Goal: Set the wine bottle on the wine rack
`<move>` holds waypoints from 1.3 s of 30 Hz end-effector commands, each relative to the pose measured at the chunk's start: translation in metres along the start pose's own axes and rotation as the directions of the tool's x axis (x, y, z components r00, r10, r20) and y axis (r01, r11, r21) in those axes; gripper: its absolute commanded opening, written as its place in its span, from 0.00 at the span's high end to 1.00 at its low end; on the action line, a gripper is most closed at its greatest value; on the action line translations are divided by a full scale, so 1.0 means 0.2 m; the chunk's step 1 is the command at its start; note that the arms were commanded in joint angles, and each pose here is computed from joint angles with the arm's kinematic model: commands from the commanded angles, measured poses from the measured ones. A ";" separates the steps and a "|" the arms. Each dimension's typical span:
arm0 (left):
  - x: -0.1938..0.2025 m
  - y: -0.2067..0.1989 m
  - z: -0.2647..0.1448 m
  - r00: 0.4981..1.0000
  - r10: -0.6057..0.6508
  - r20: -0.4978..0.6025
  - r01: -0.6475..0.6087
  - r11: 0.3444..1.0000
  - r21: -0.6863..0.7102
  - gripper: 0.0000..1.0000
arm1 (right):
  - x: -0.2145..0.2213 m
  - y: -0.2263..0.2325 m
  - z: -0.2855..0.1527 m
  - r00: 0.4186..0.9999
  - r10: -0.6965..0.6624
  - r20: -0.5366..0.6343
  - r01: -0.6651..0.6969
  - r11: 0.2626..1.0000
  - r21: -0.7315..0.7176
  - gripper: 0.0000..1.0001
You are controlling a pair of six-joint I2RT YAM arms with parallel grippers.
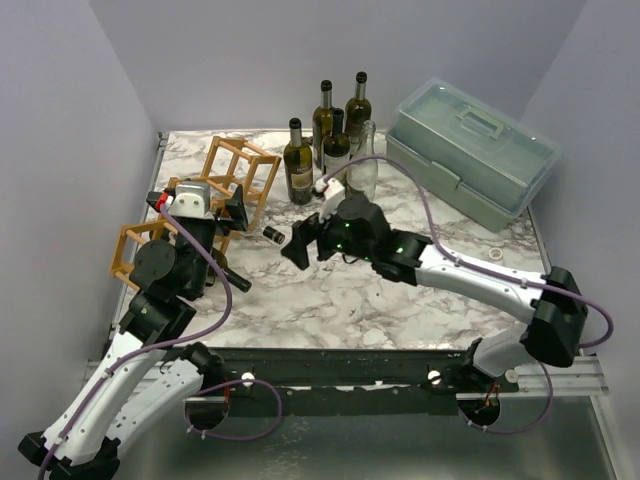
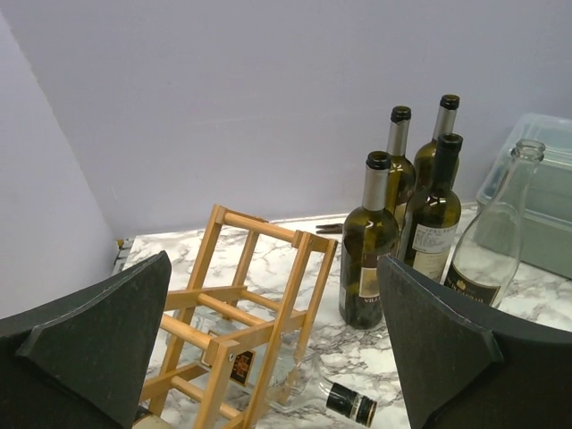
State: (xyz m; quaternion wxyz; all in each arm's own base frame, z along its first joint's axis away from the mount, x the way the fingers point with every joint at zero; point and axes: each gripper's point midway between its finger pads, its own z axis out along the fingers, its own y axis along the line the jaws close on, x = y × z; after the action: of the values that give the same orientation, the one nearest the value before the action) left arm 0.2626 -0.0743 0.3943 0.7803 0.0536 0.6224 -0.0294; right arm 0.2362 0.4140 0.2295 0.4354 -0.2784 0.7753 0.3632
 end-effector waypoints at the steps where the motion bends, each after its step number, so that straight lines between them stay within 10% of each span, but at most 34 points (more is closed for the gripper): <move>1: 0.00 0.05 0.01 1.000 -0.023 0.008 0.023 0.998 -0.058 0.01 | -0.09 -0.31 -0.17 0.998 -0.012 0.062 -0.002 0.976 0.217 0.02; 16: 0.05 0.01 0.05 1.000 -0.010 -0.025 0.009 0.999 -0.040 0.01 | -0.51 -0.79 -0.29 0.979 0.001 0.204 -0.099 0.877 0.470 0.02; 39: 0.08 -0.03 0.07 0.999 -0.011 -0.041 0.011 1.000 -0.007 0.01 | -0.99 -0.98 0.47 0.954 -0.136 0.266 0.008 0.902 0.432 0.18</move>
State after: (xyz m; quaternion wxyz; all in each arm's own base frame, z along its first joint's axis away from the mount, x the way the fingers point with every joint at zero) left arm 0.2773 -0.0787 0.3799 0.7646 0.0490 0.6423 -0.0193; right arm 0.5020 0.3949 0.3219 0.6075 -0.1452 0.7496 0.2191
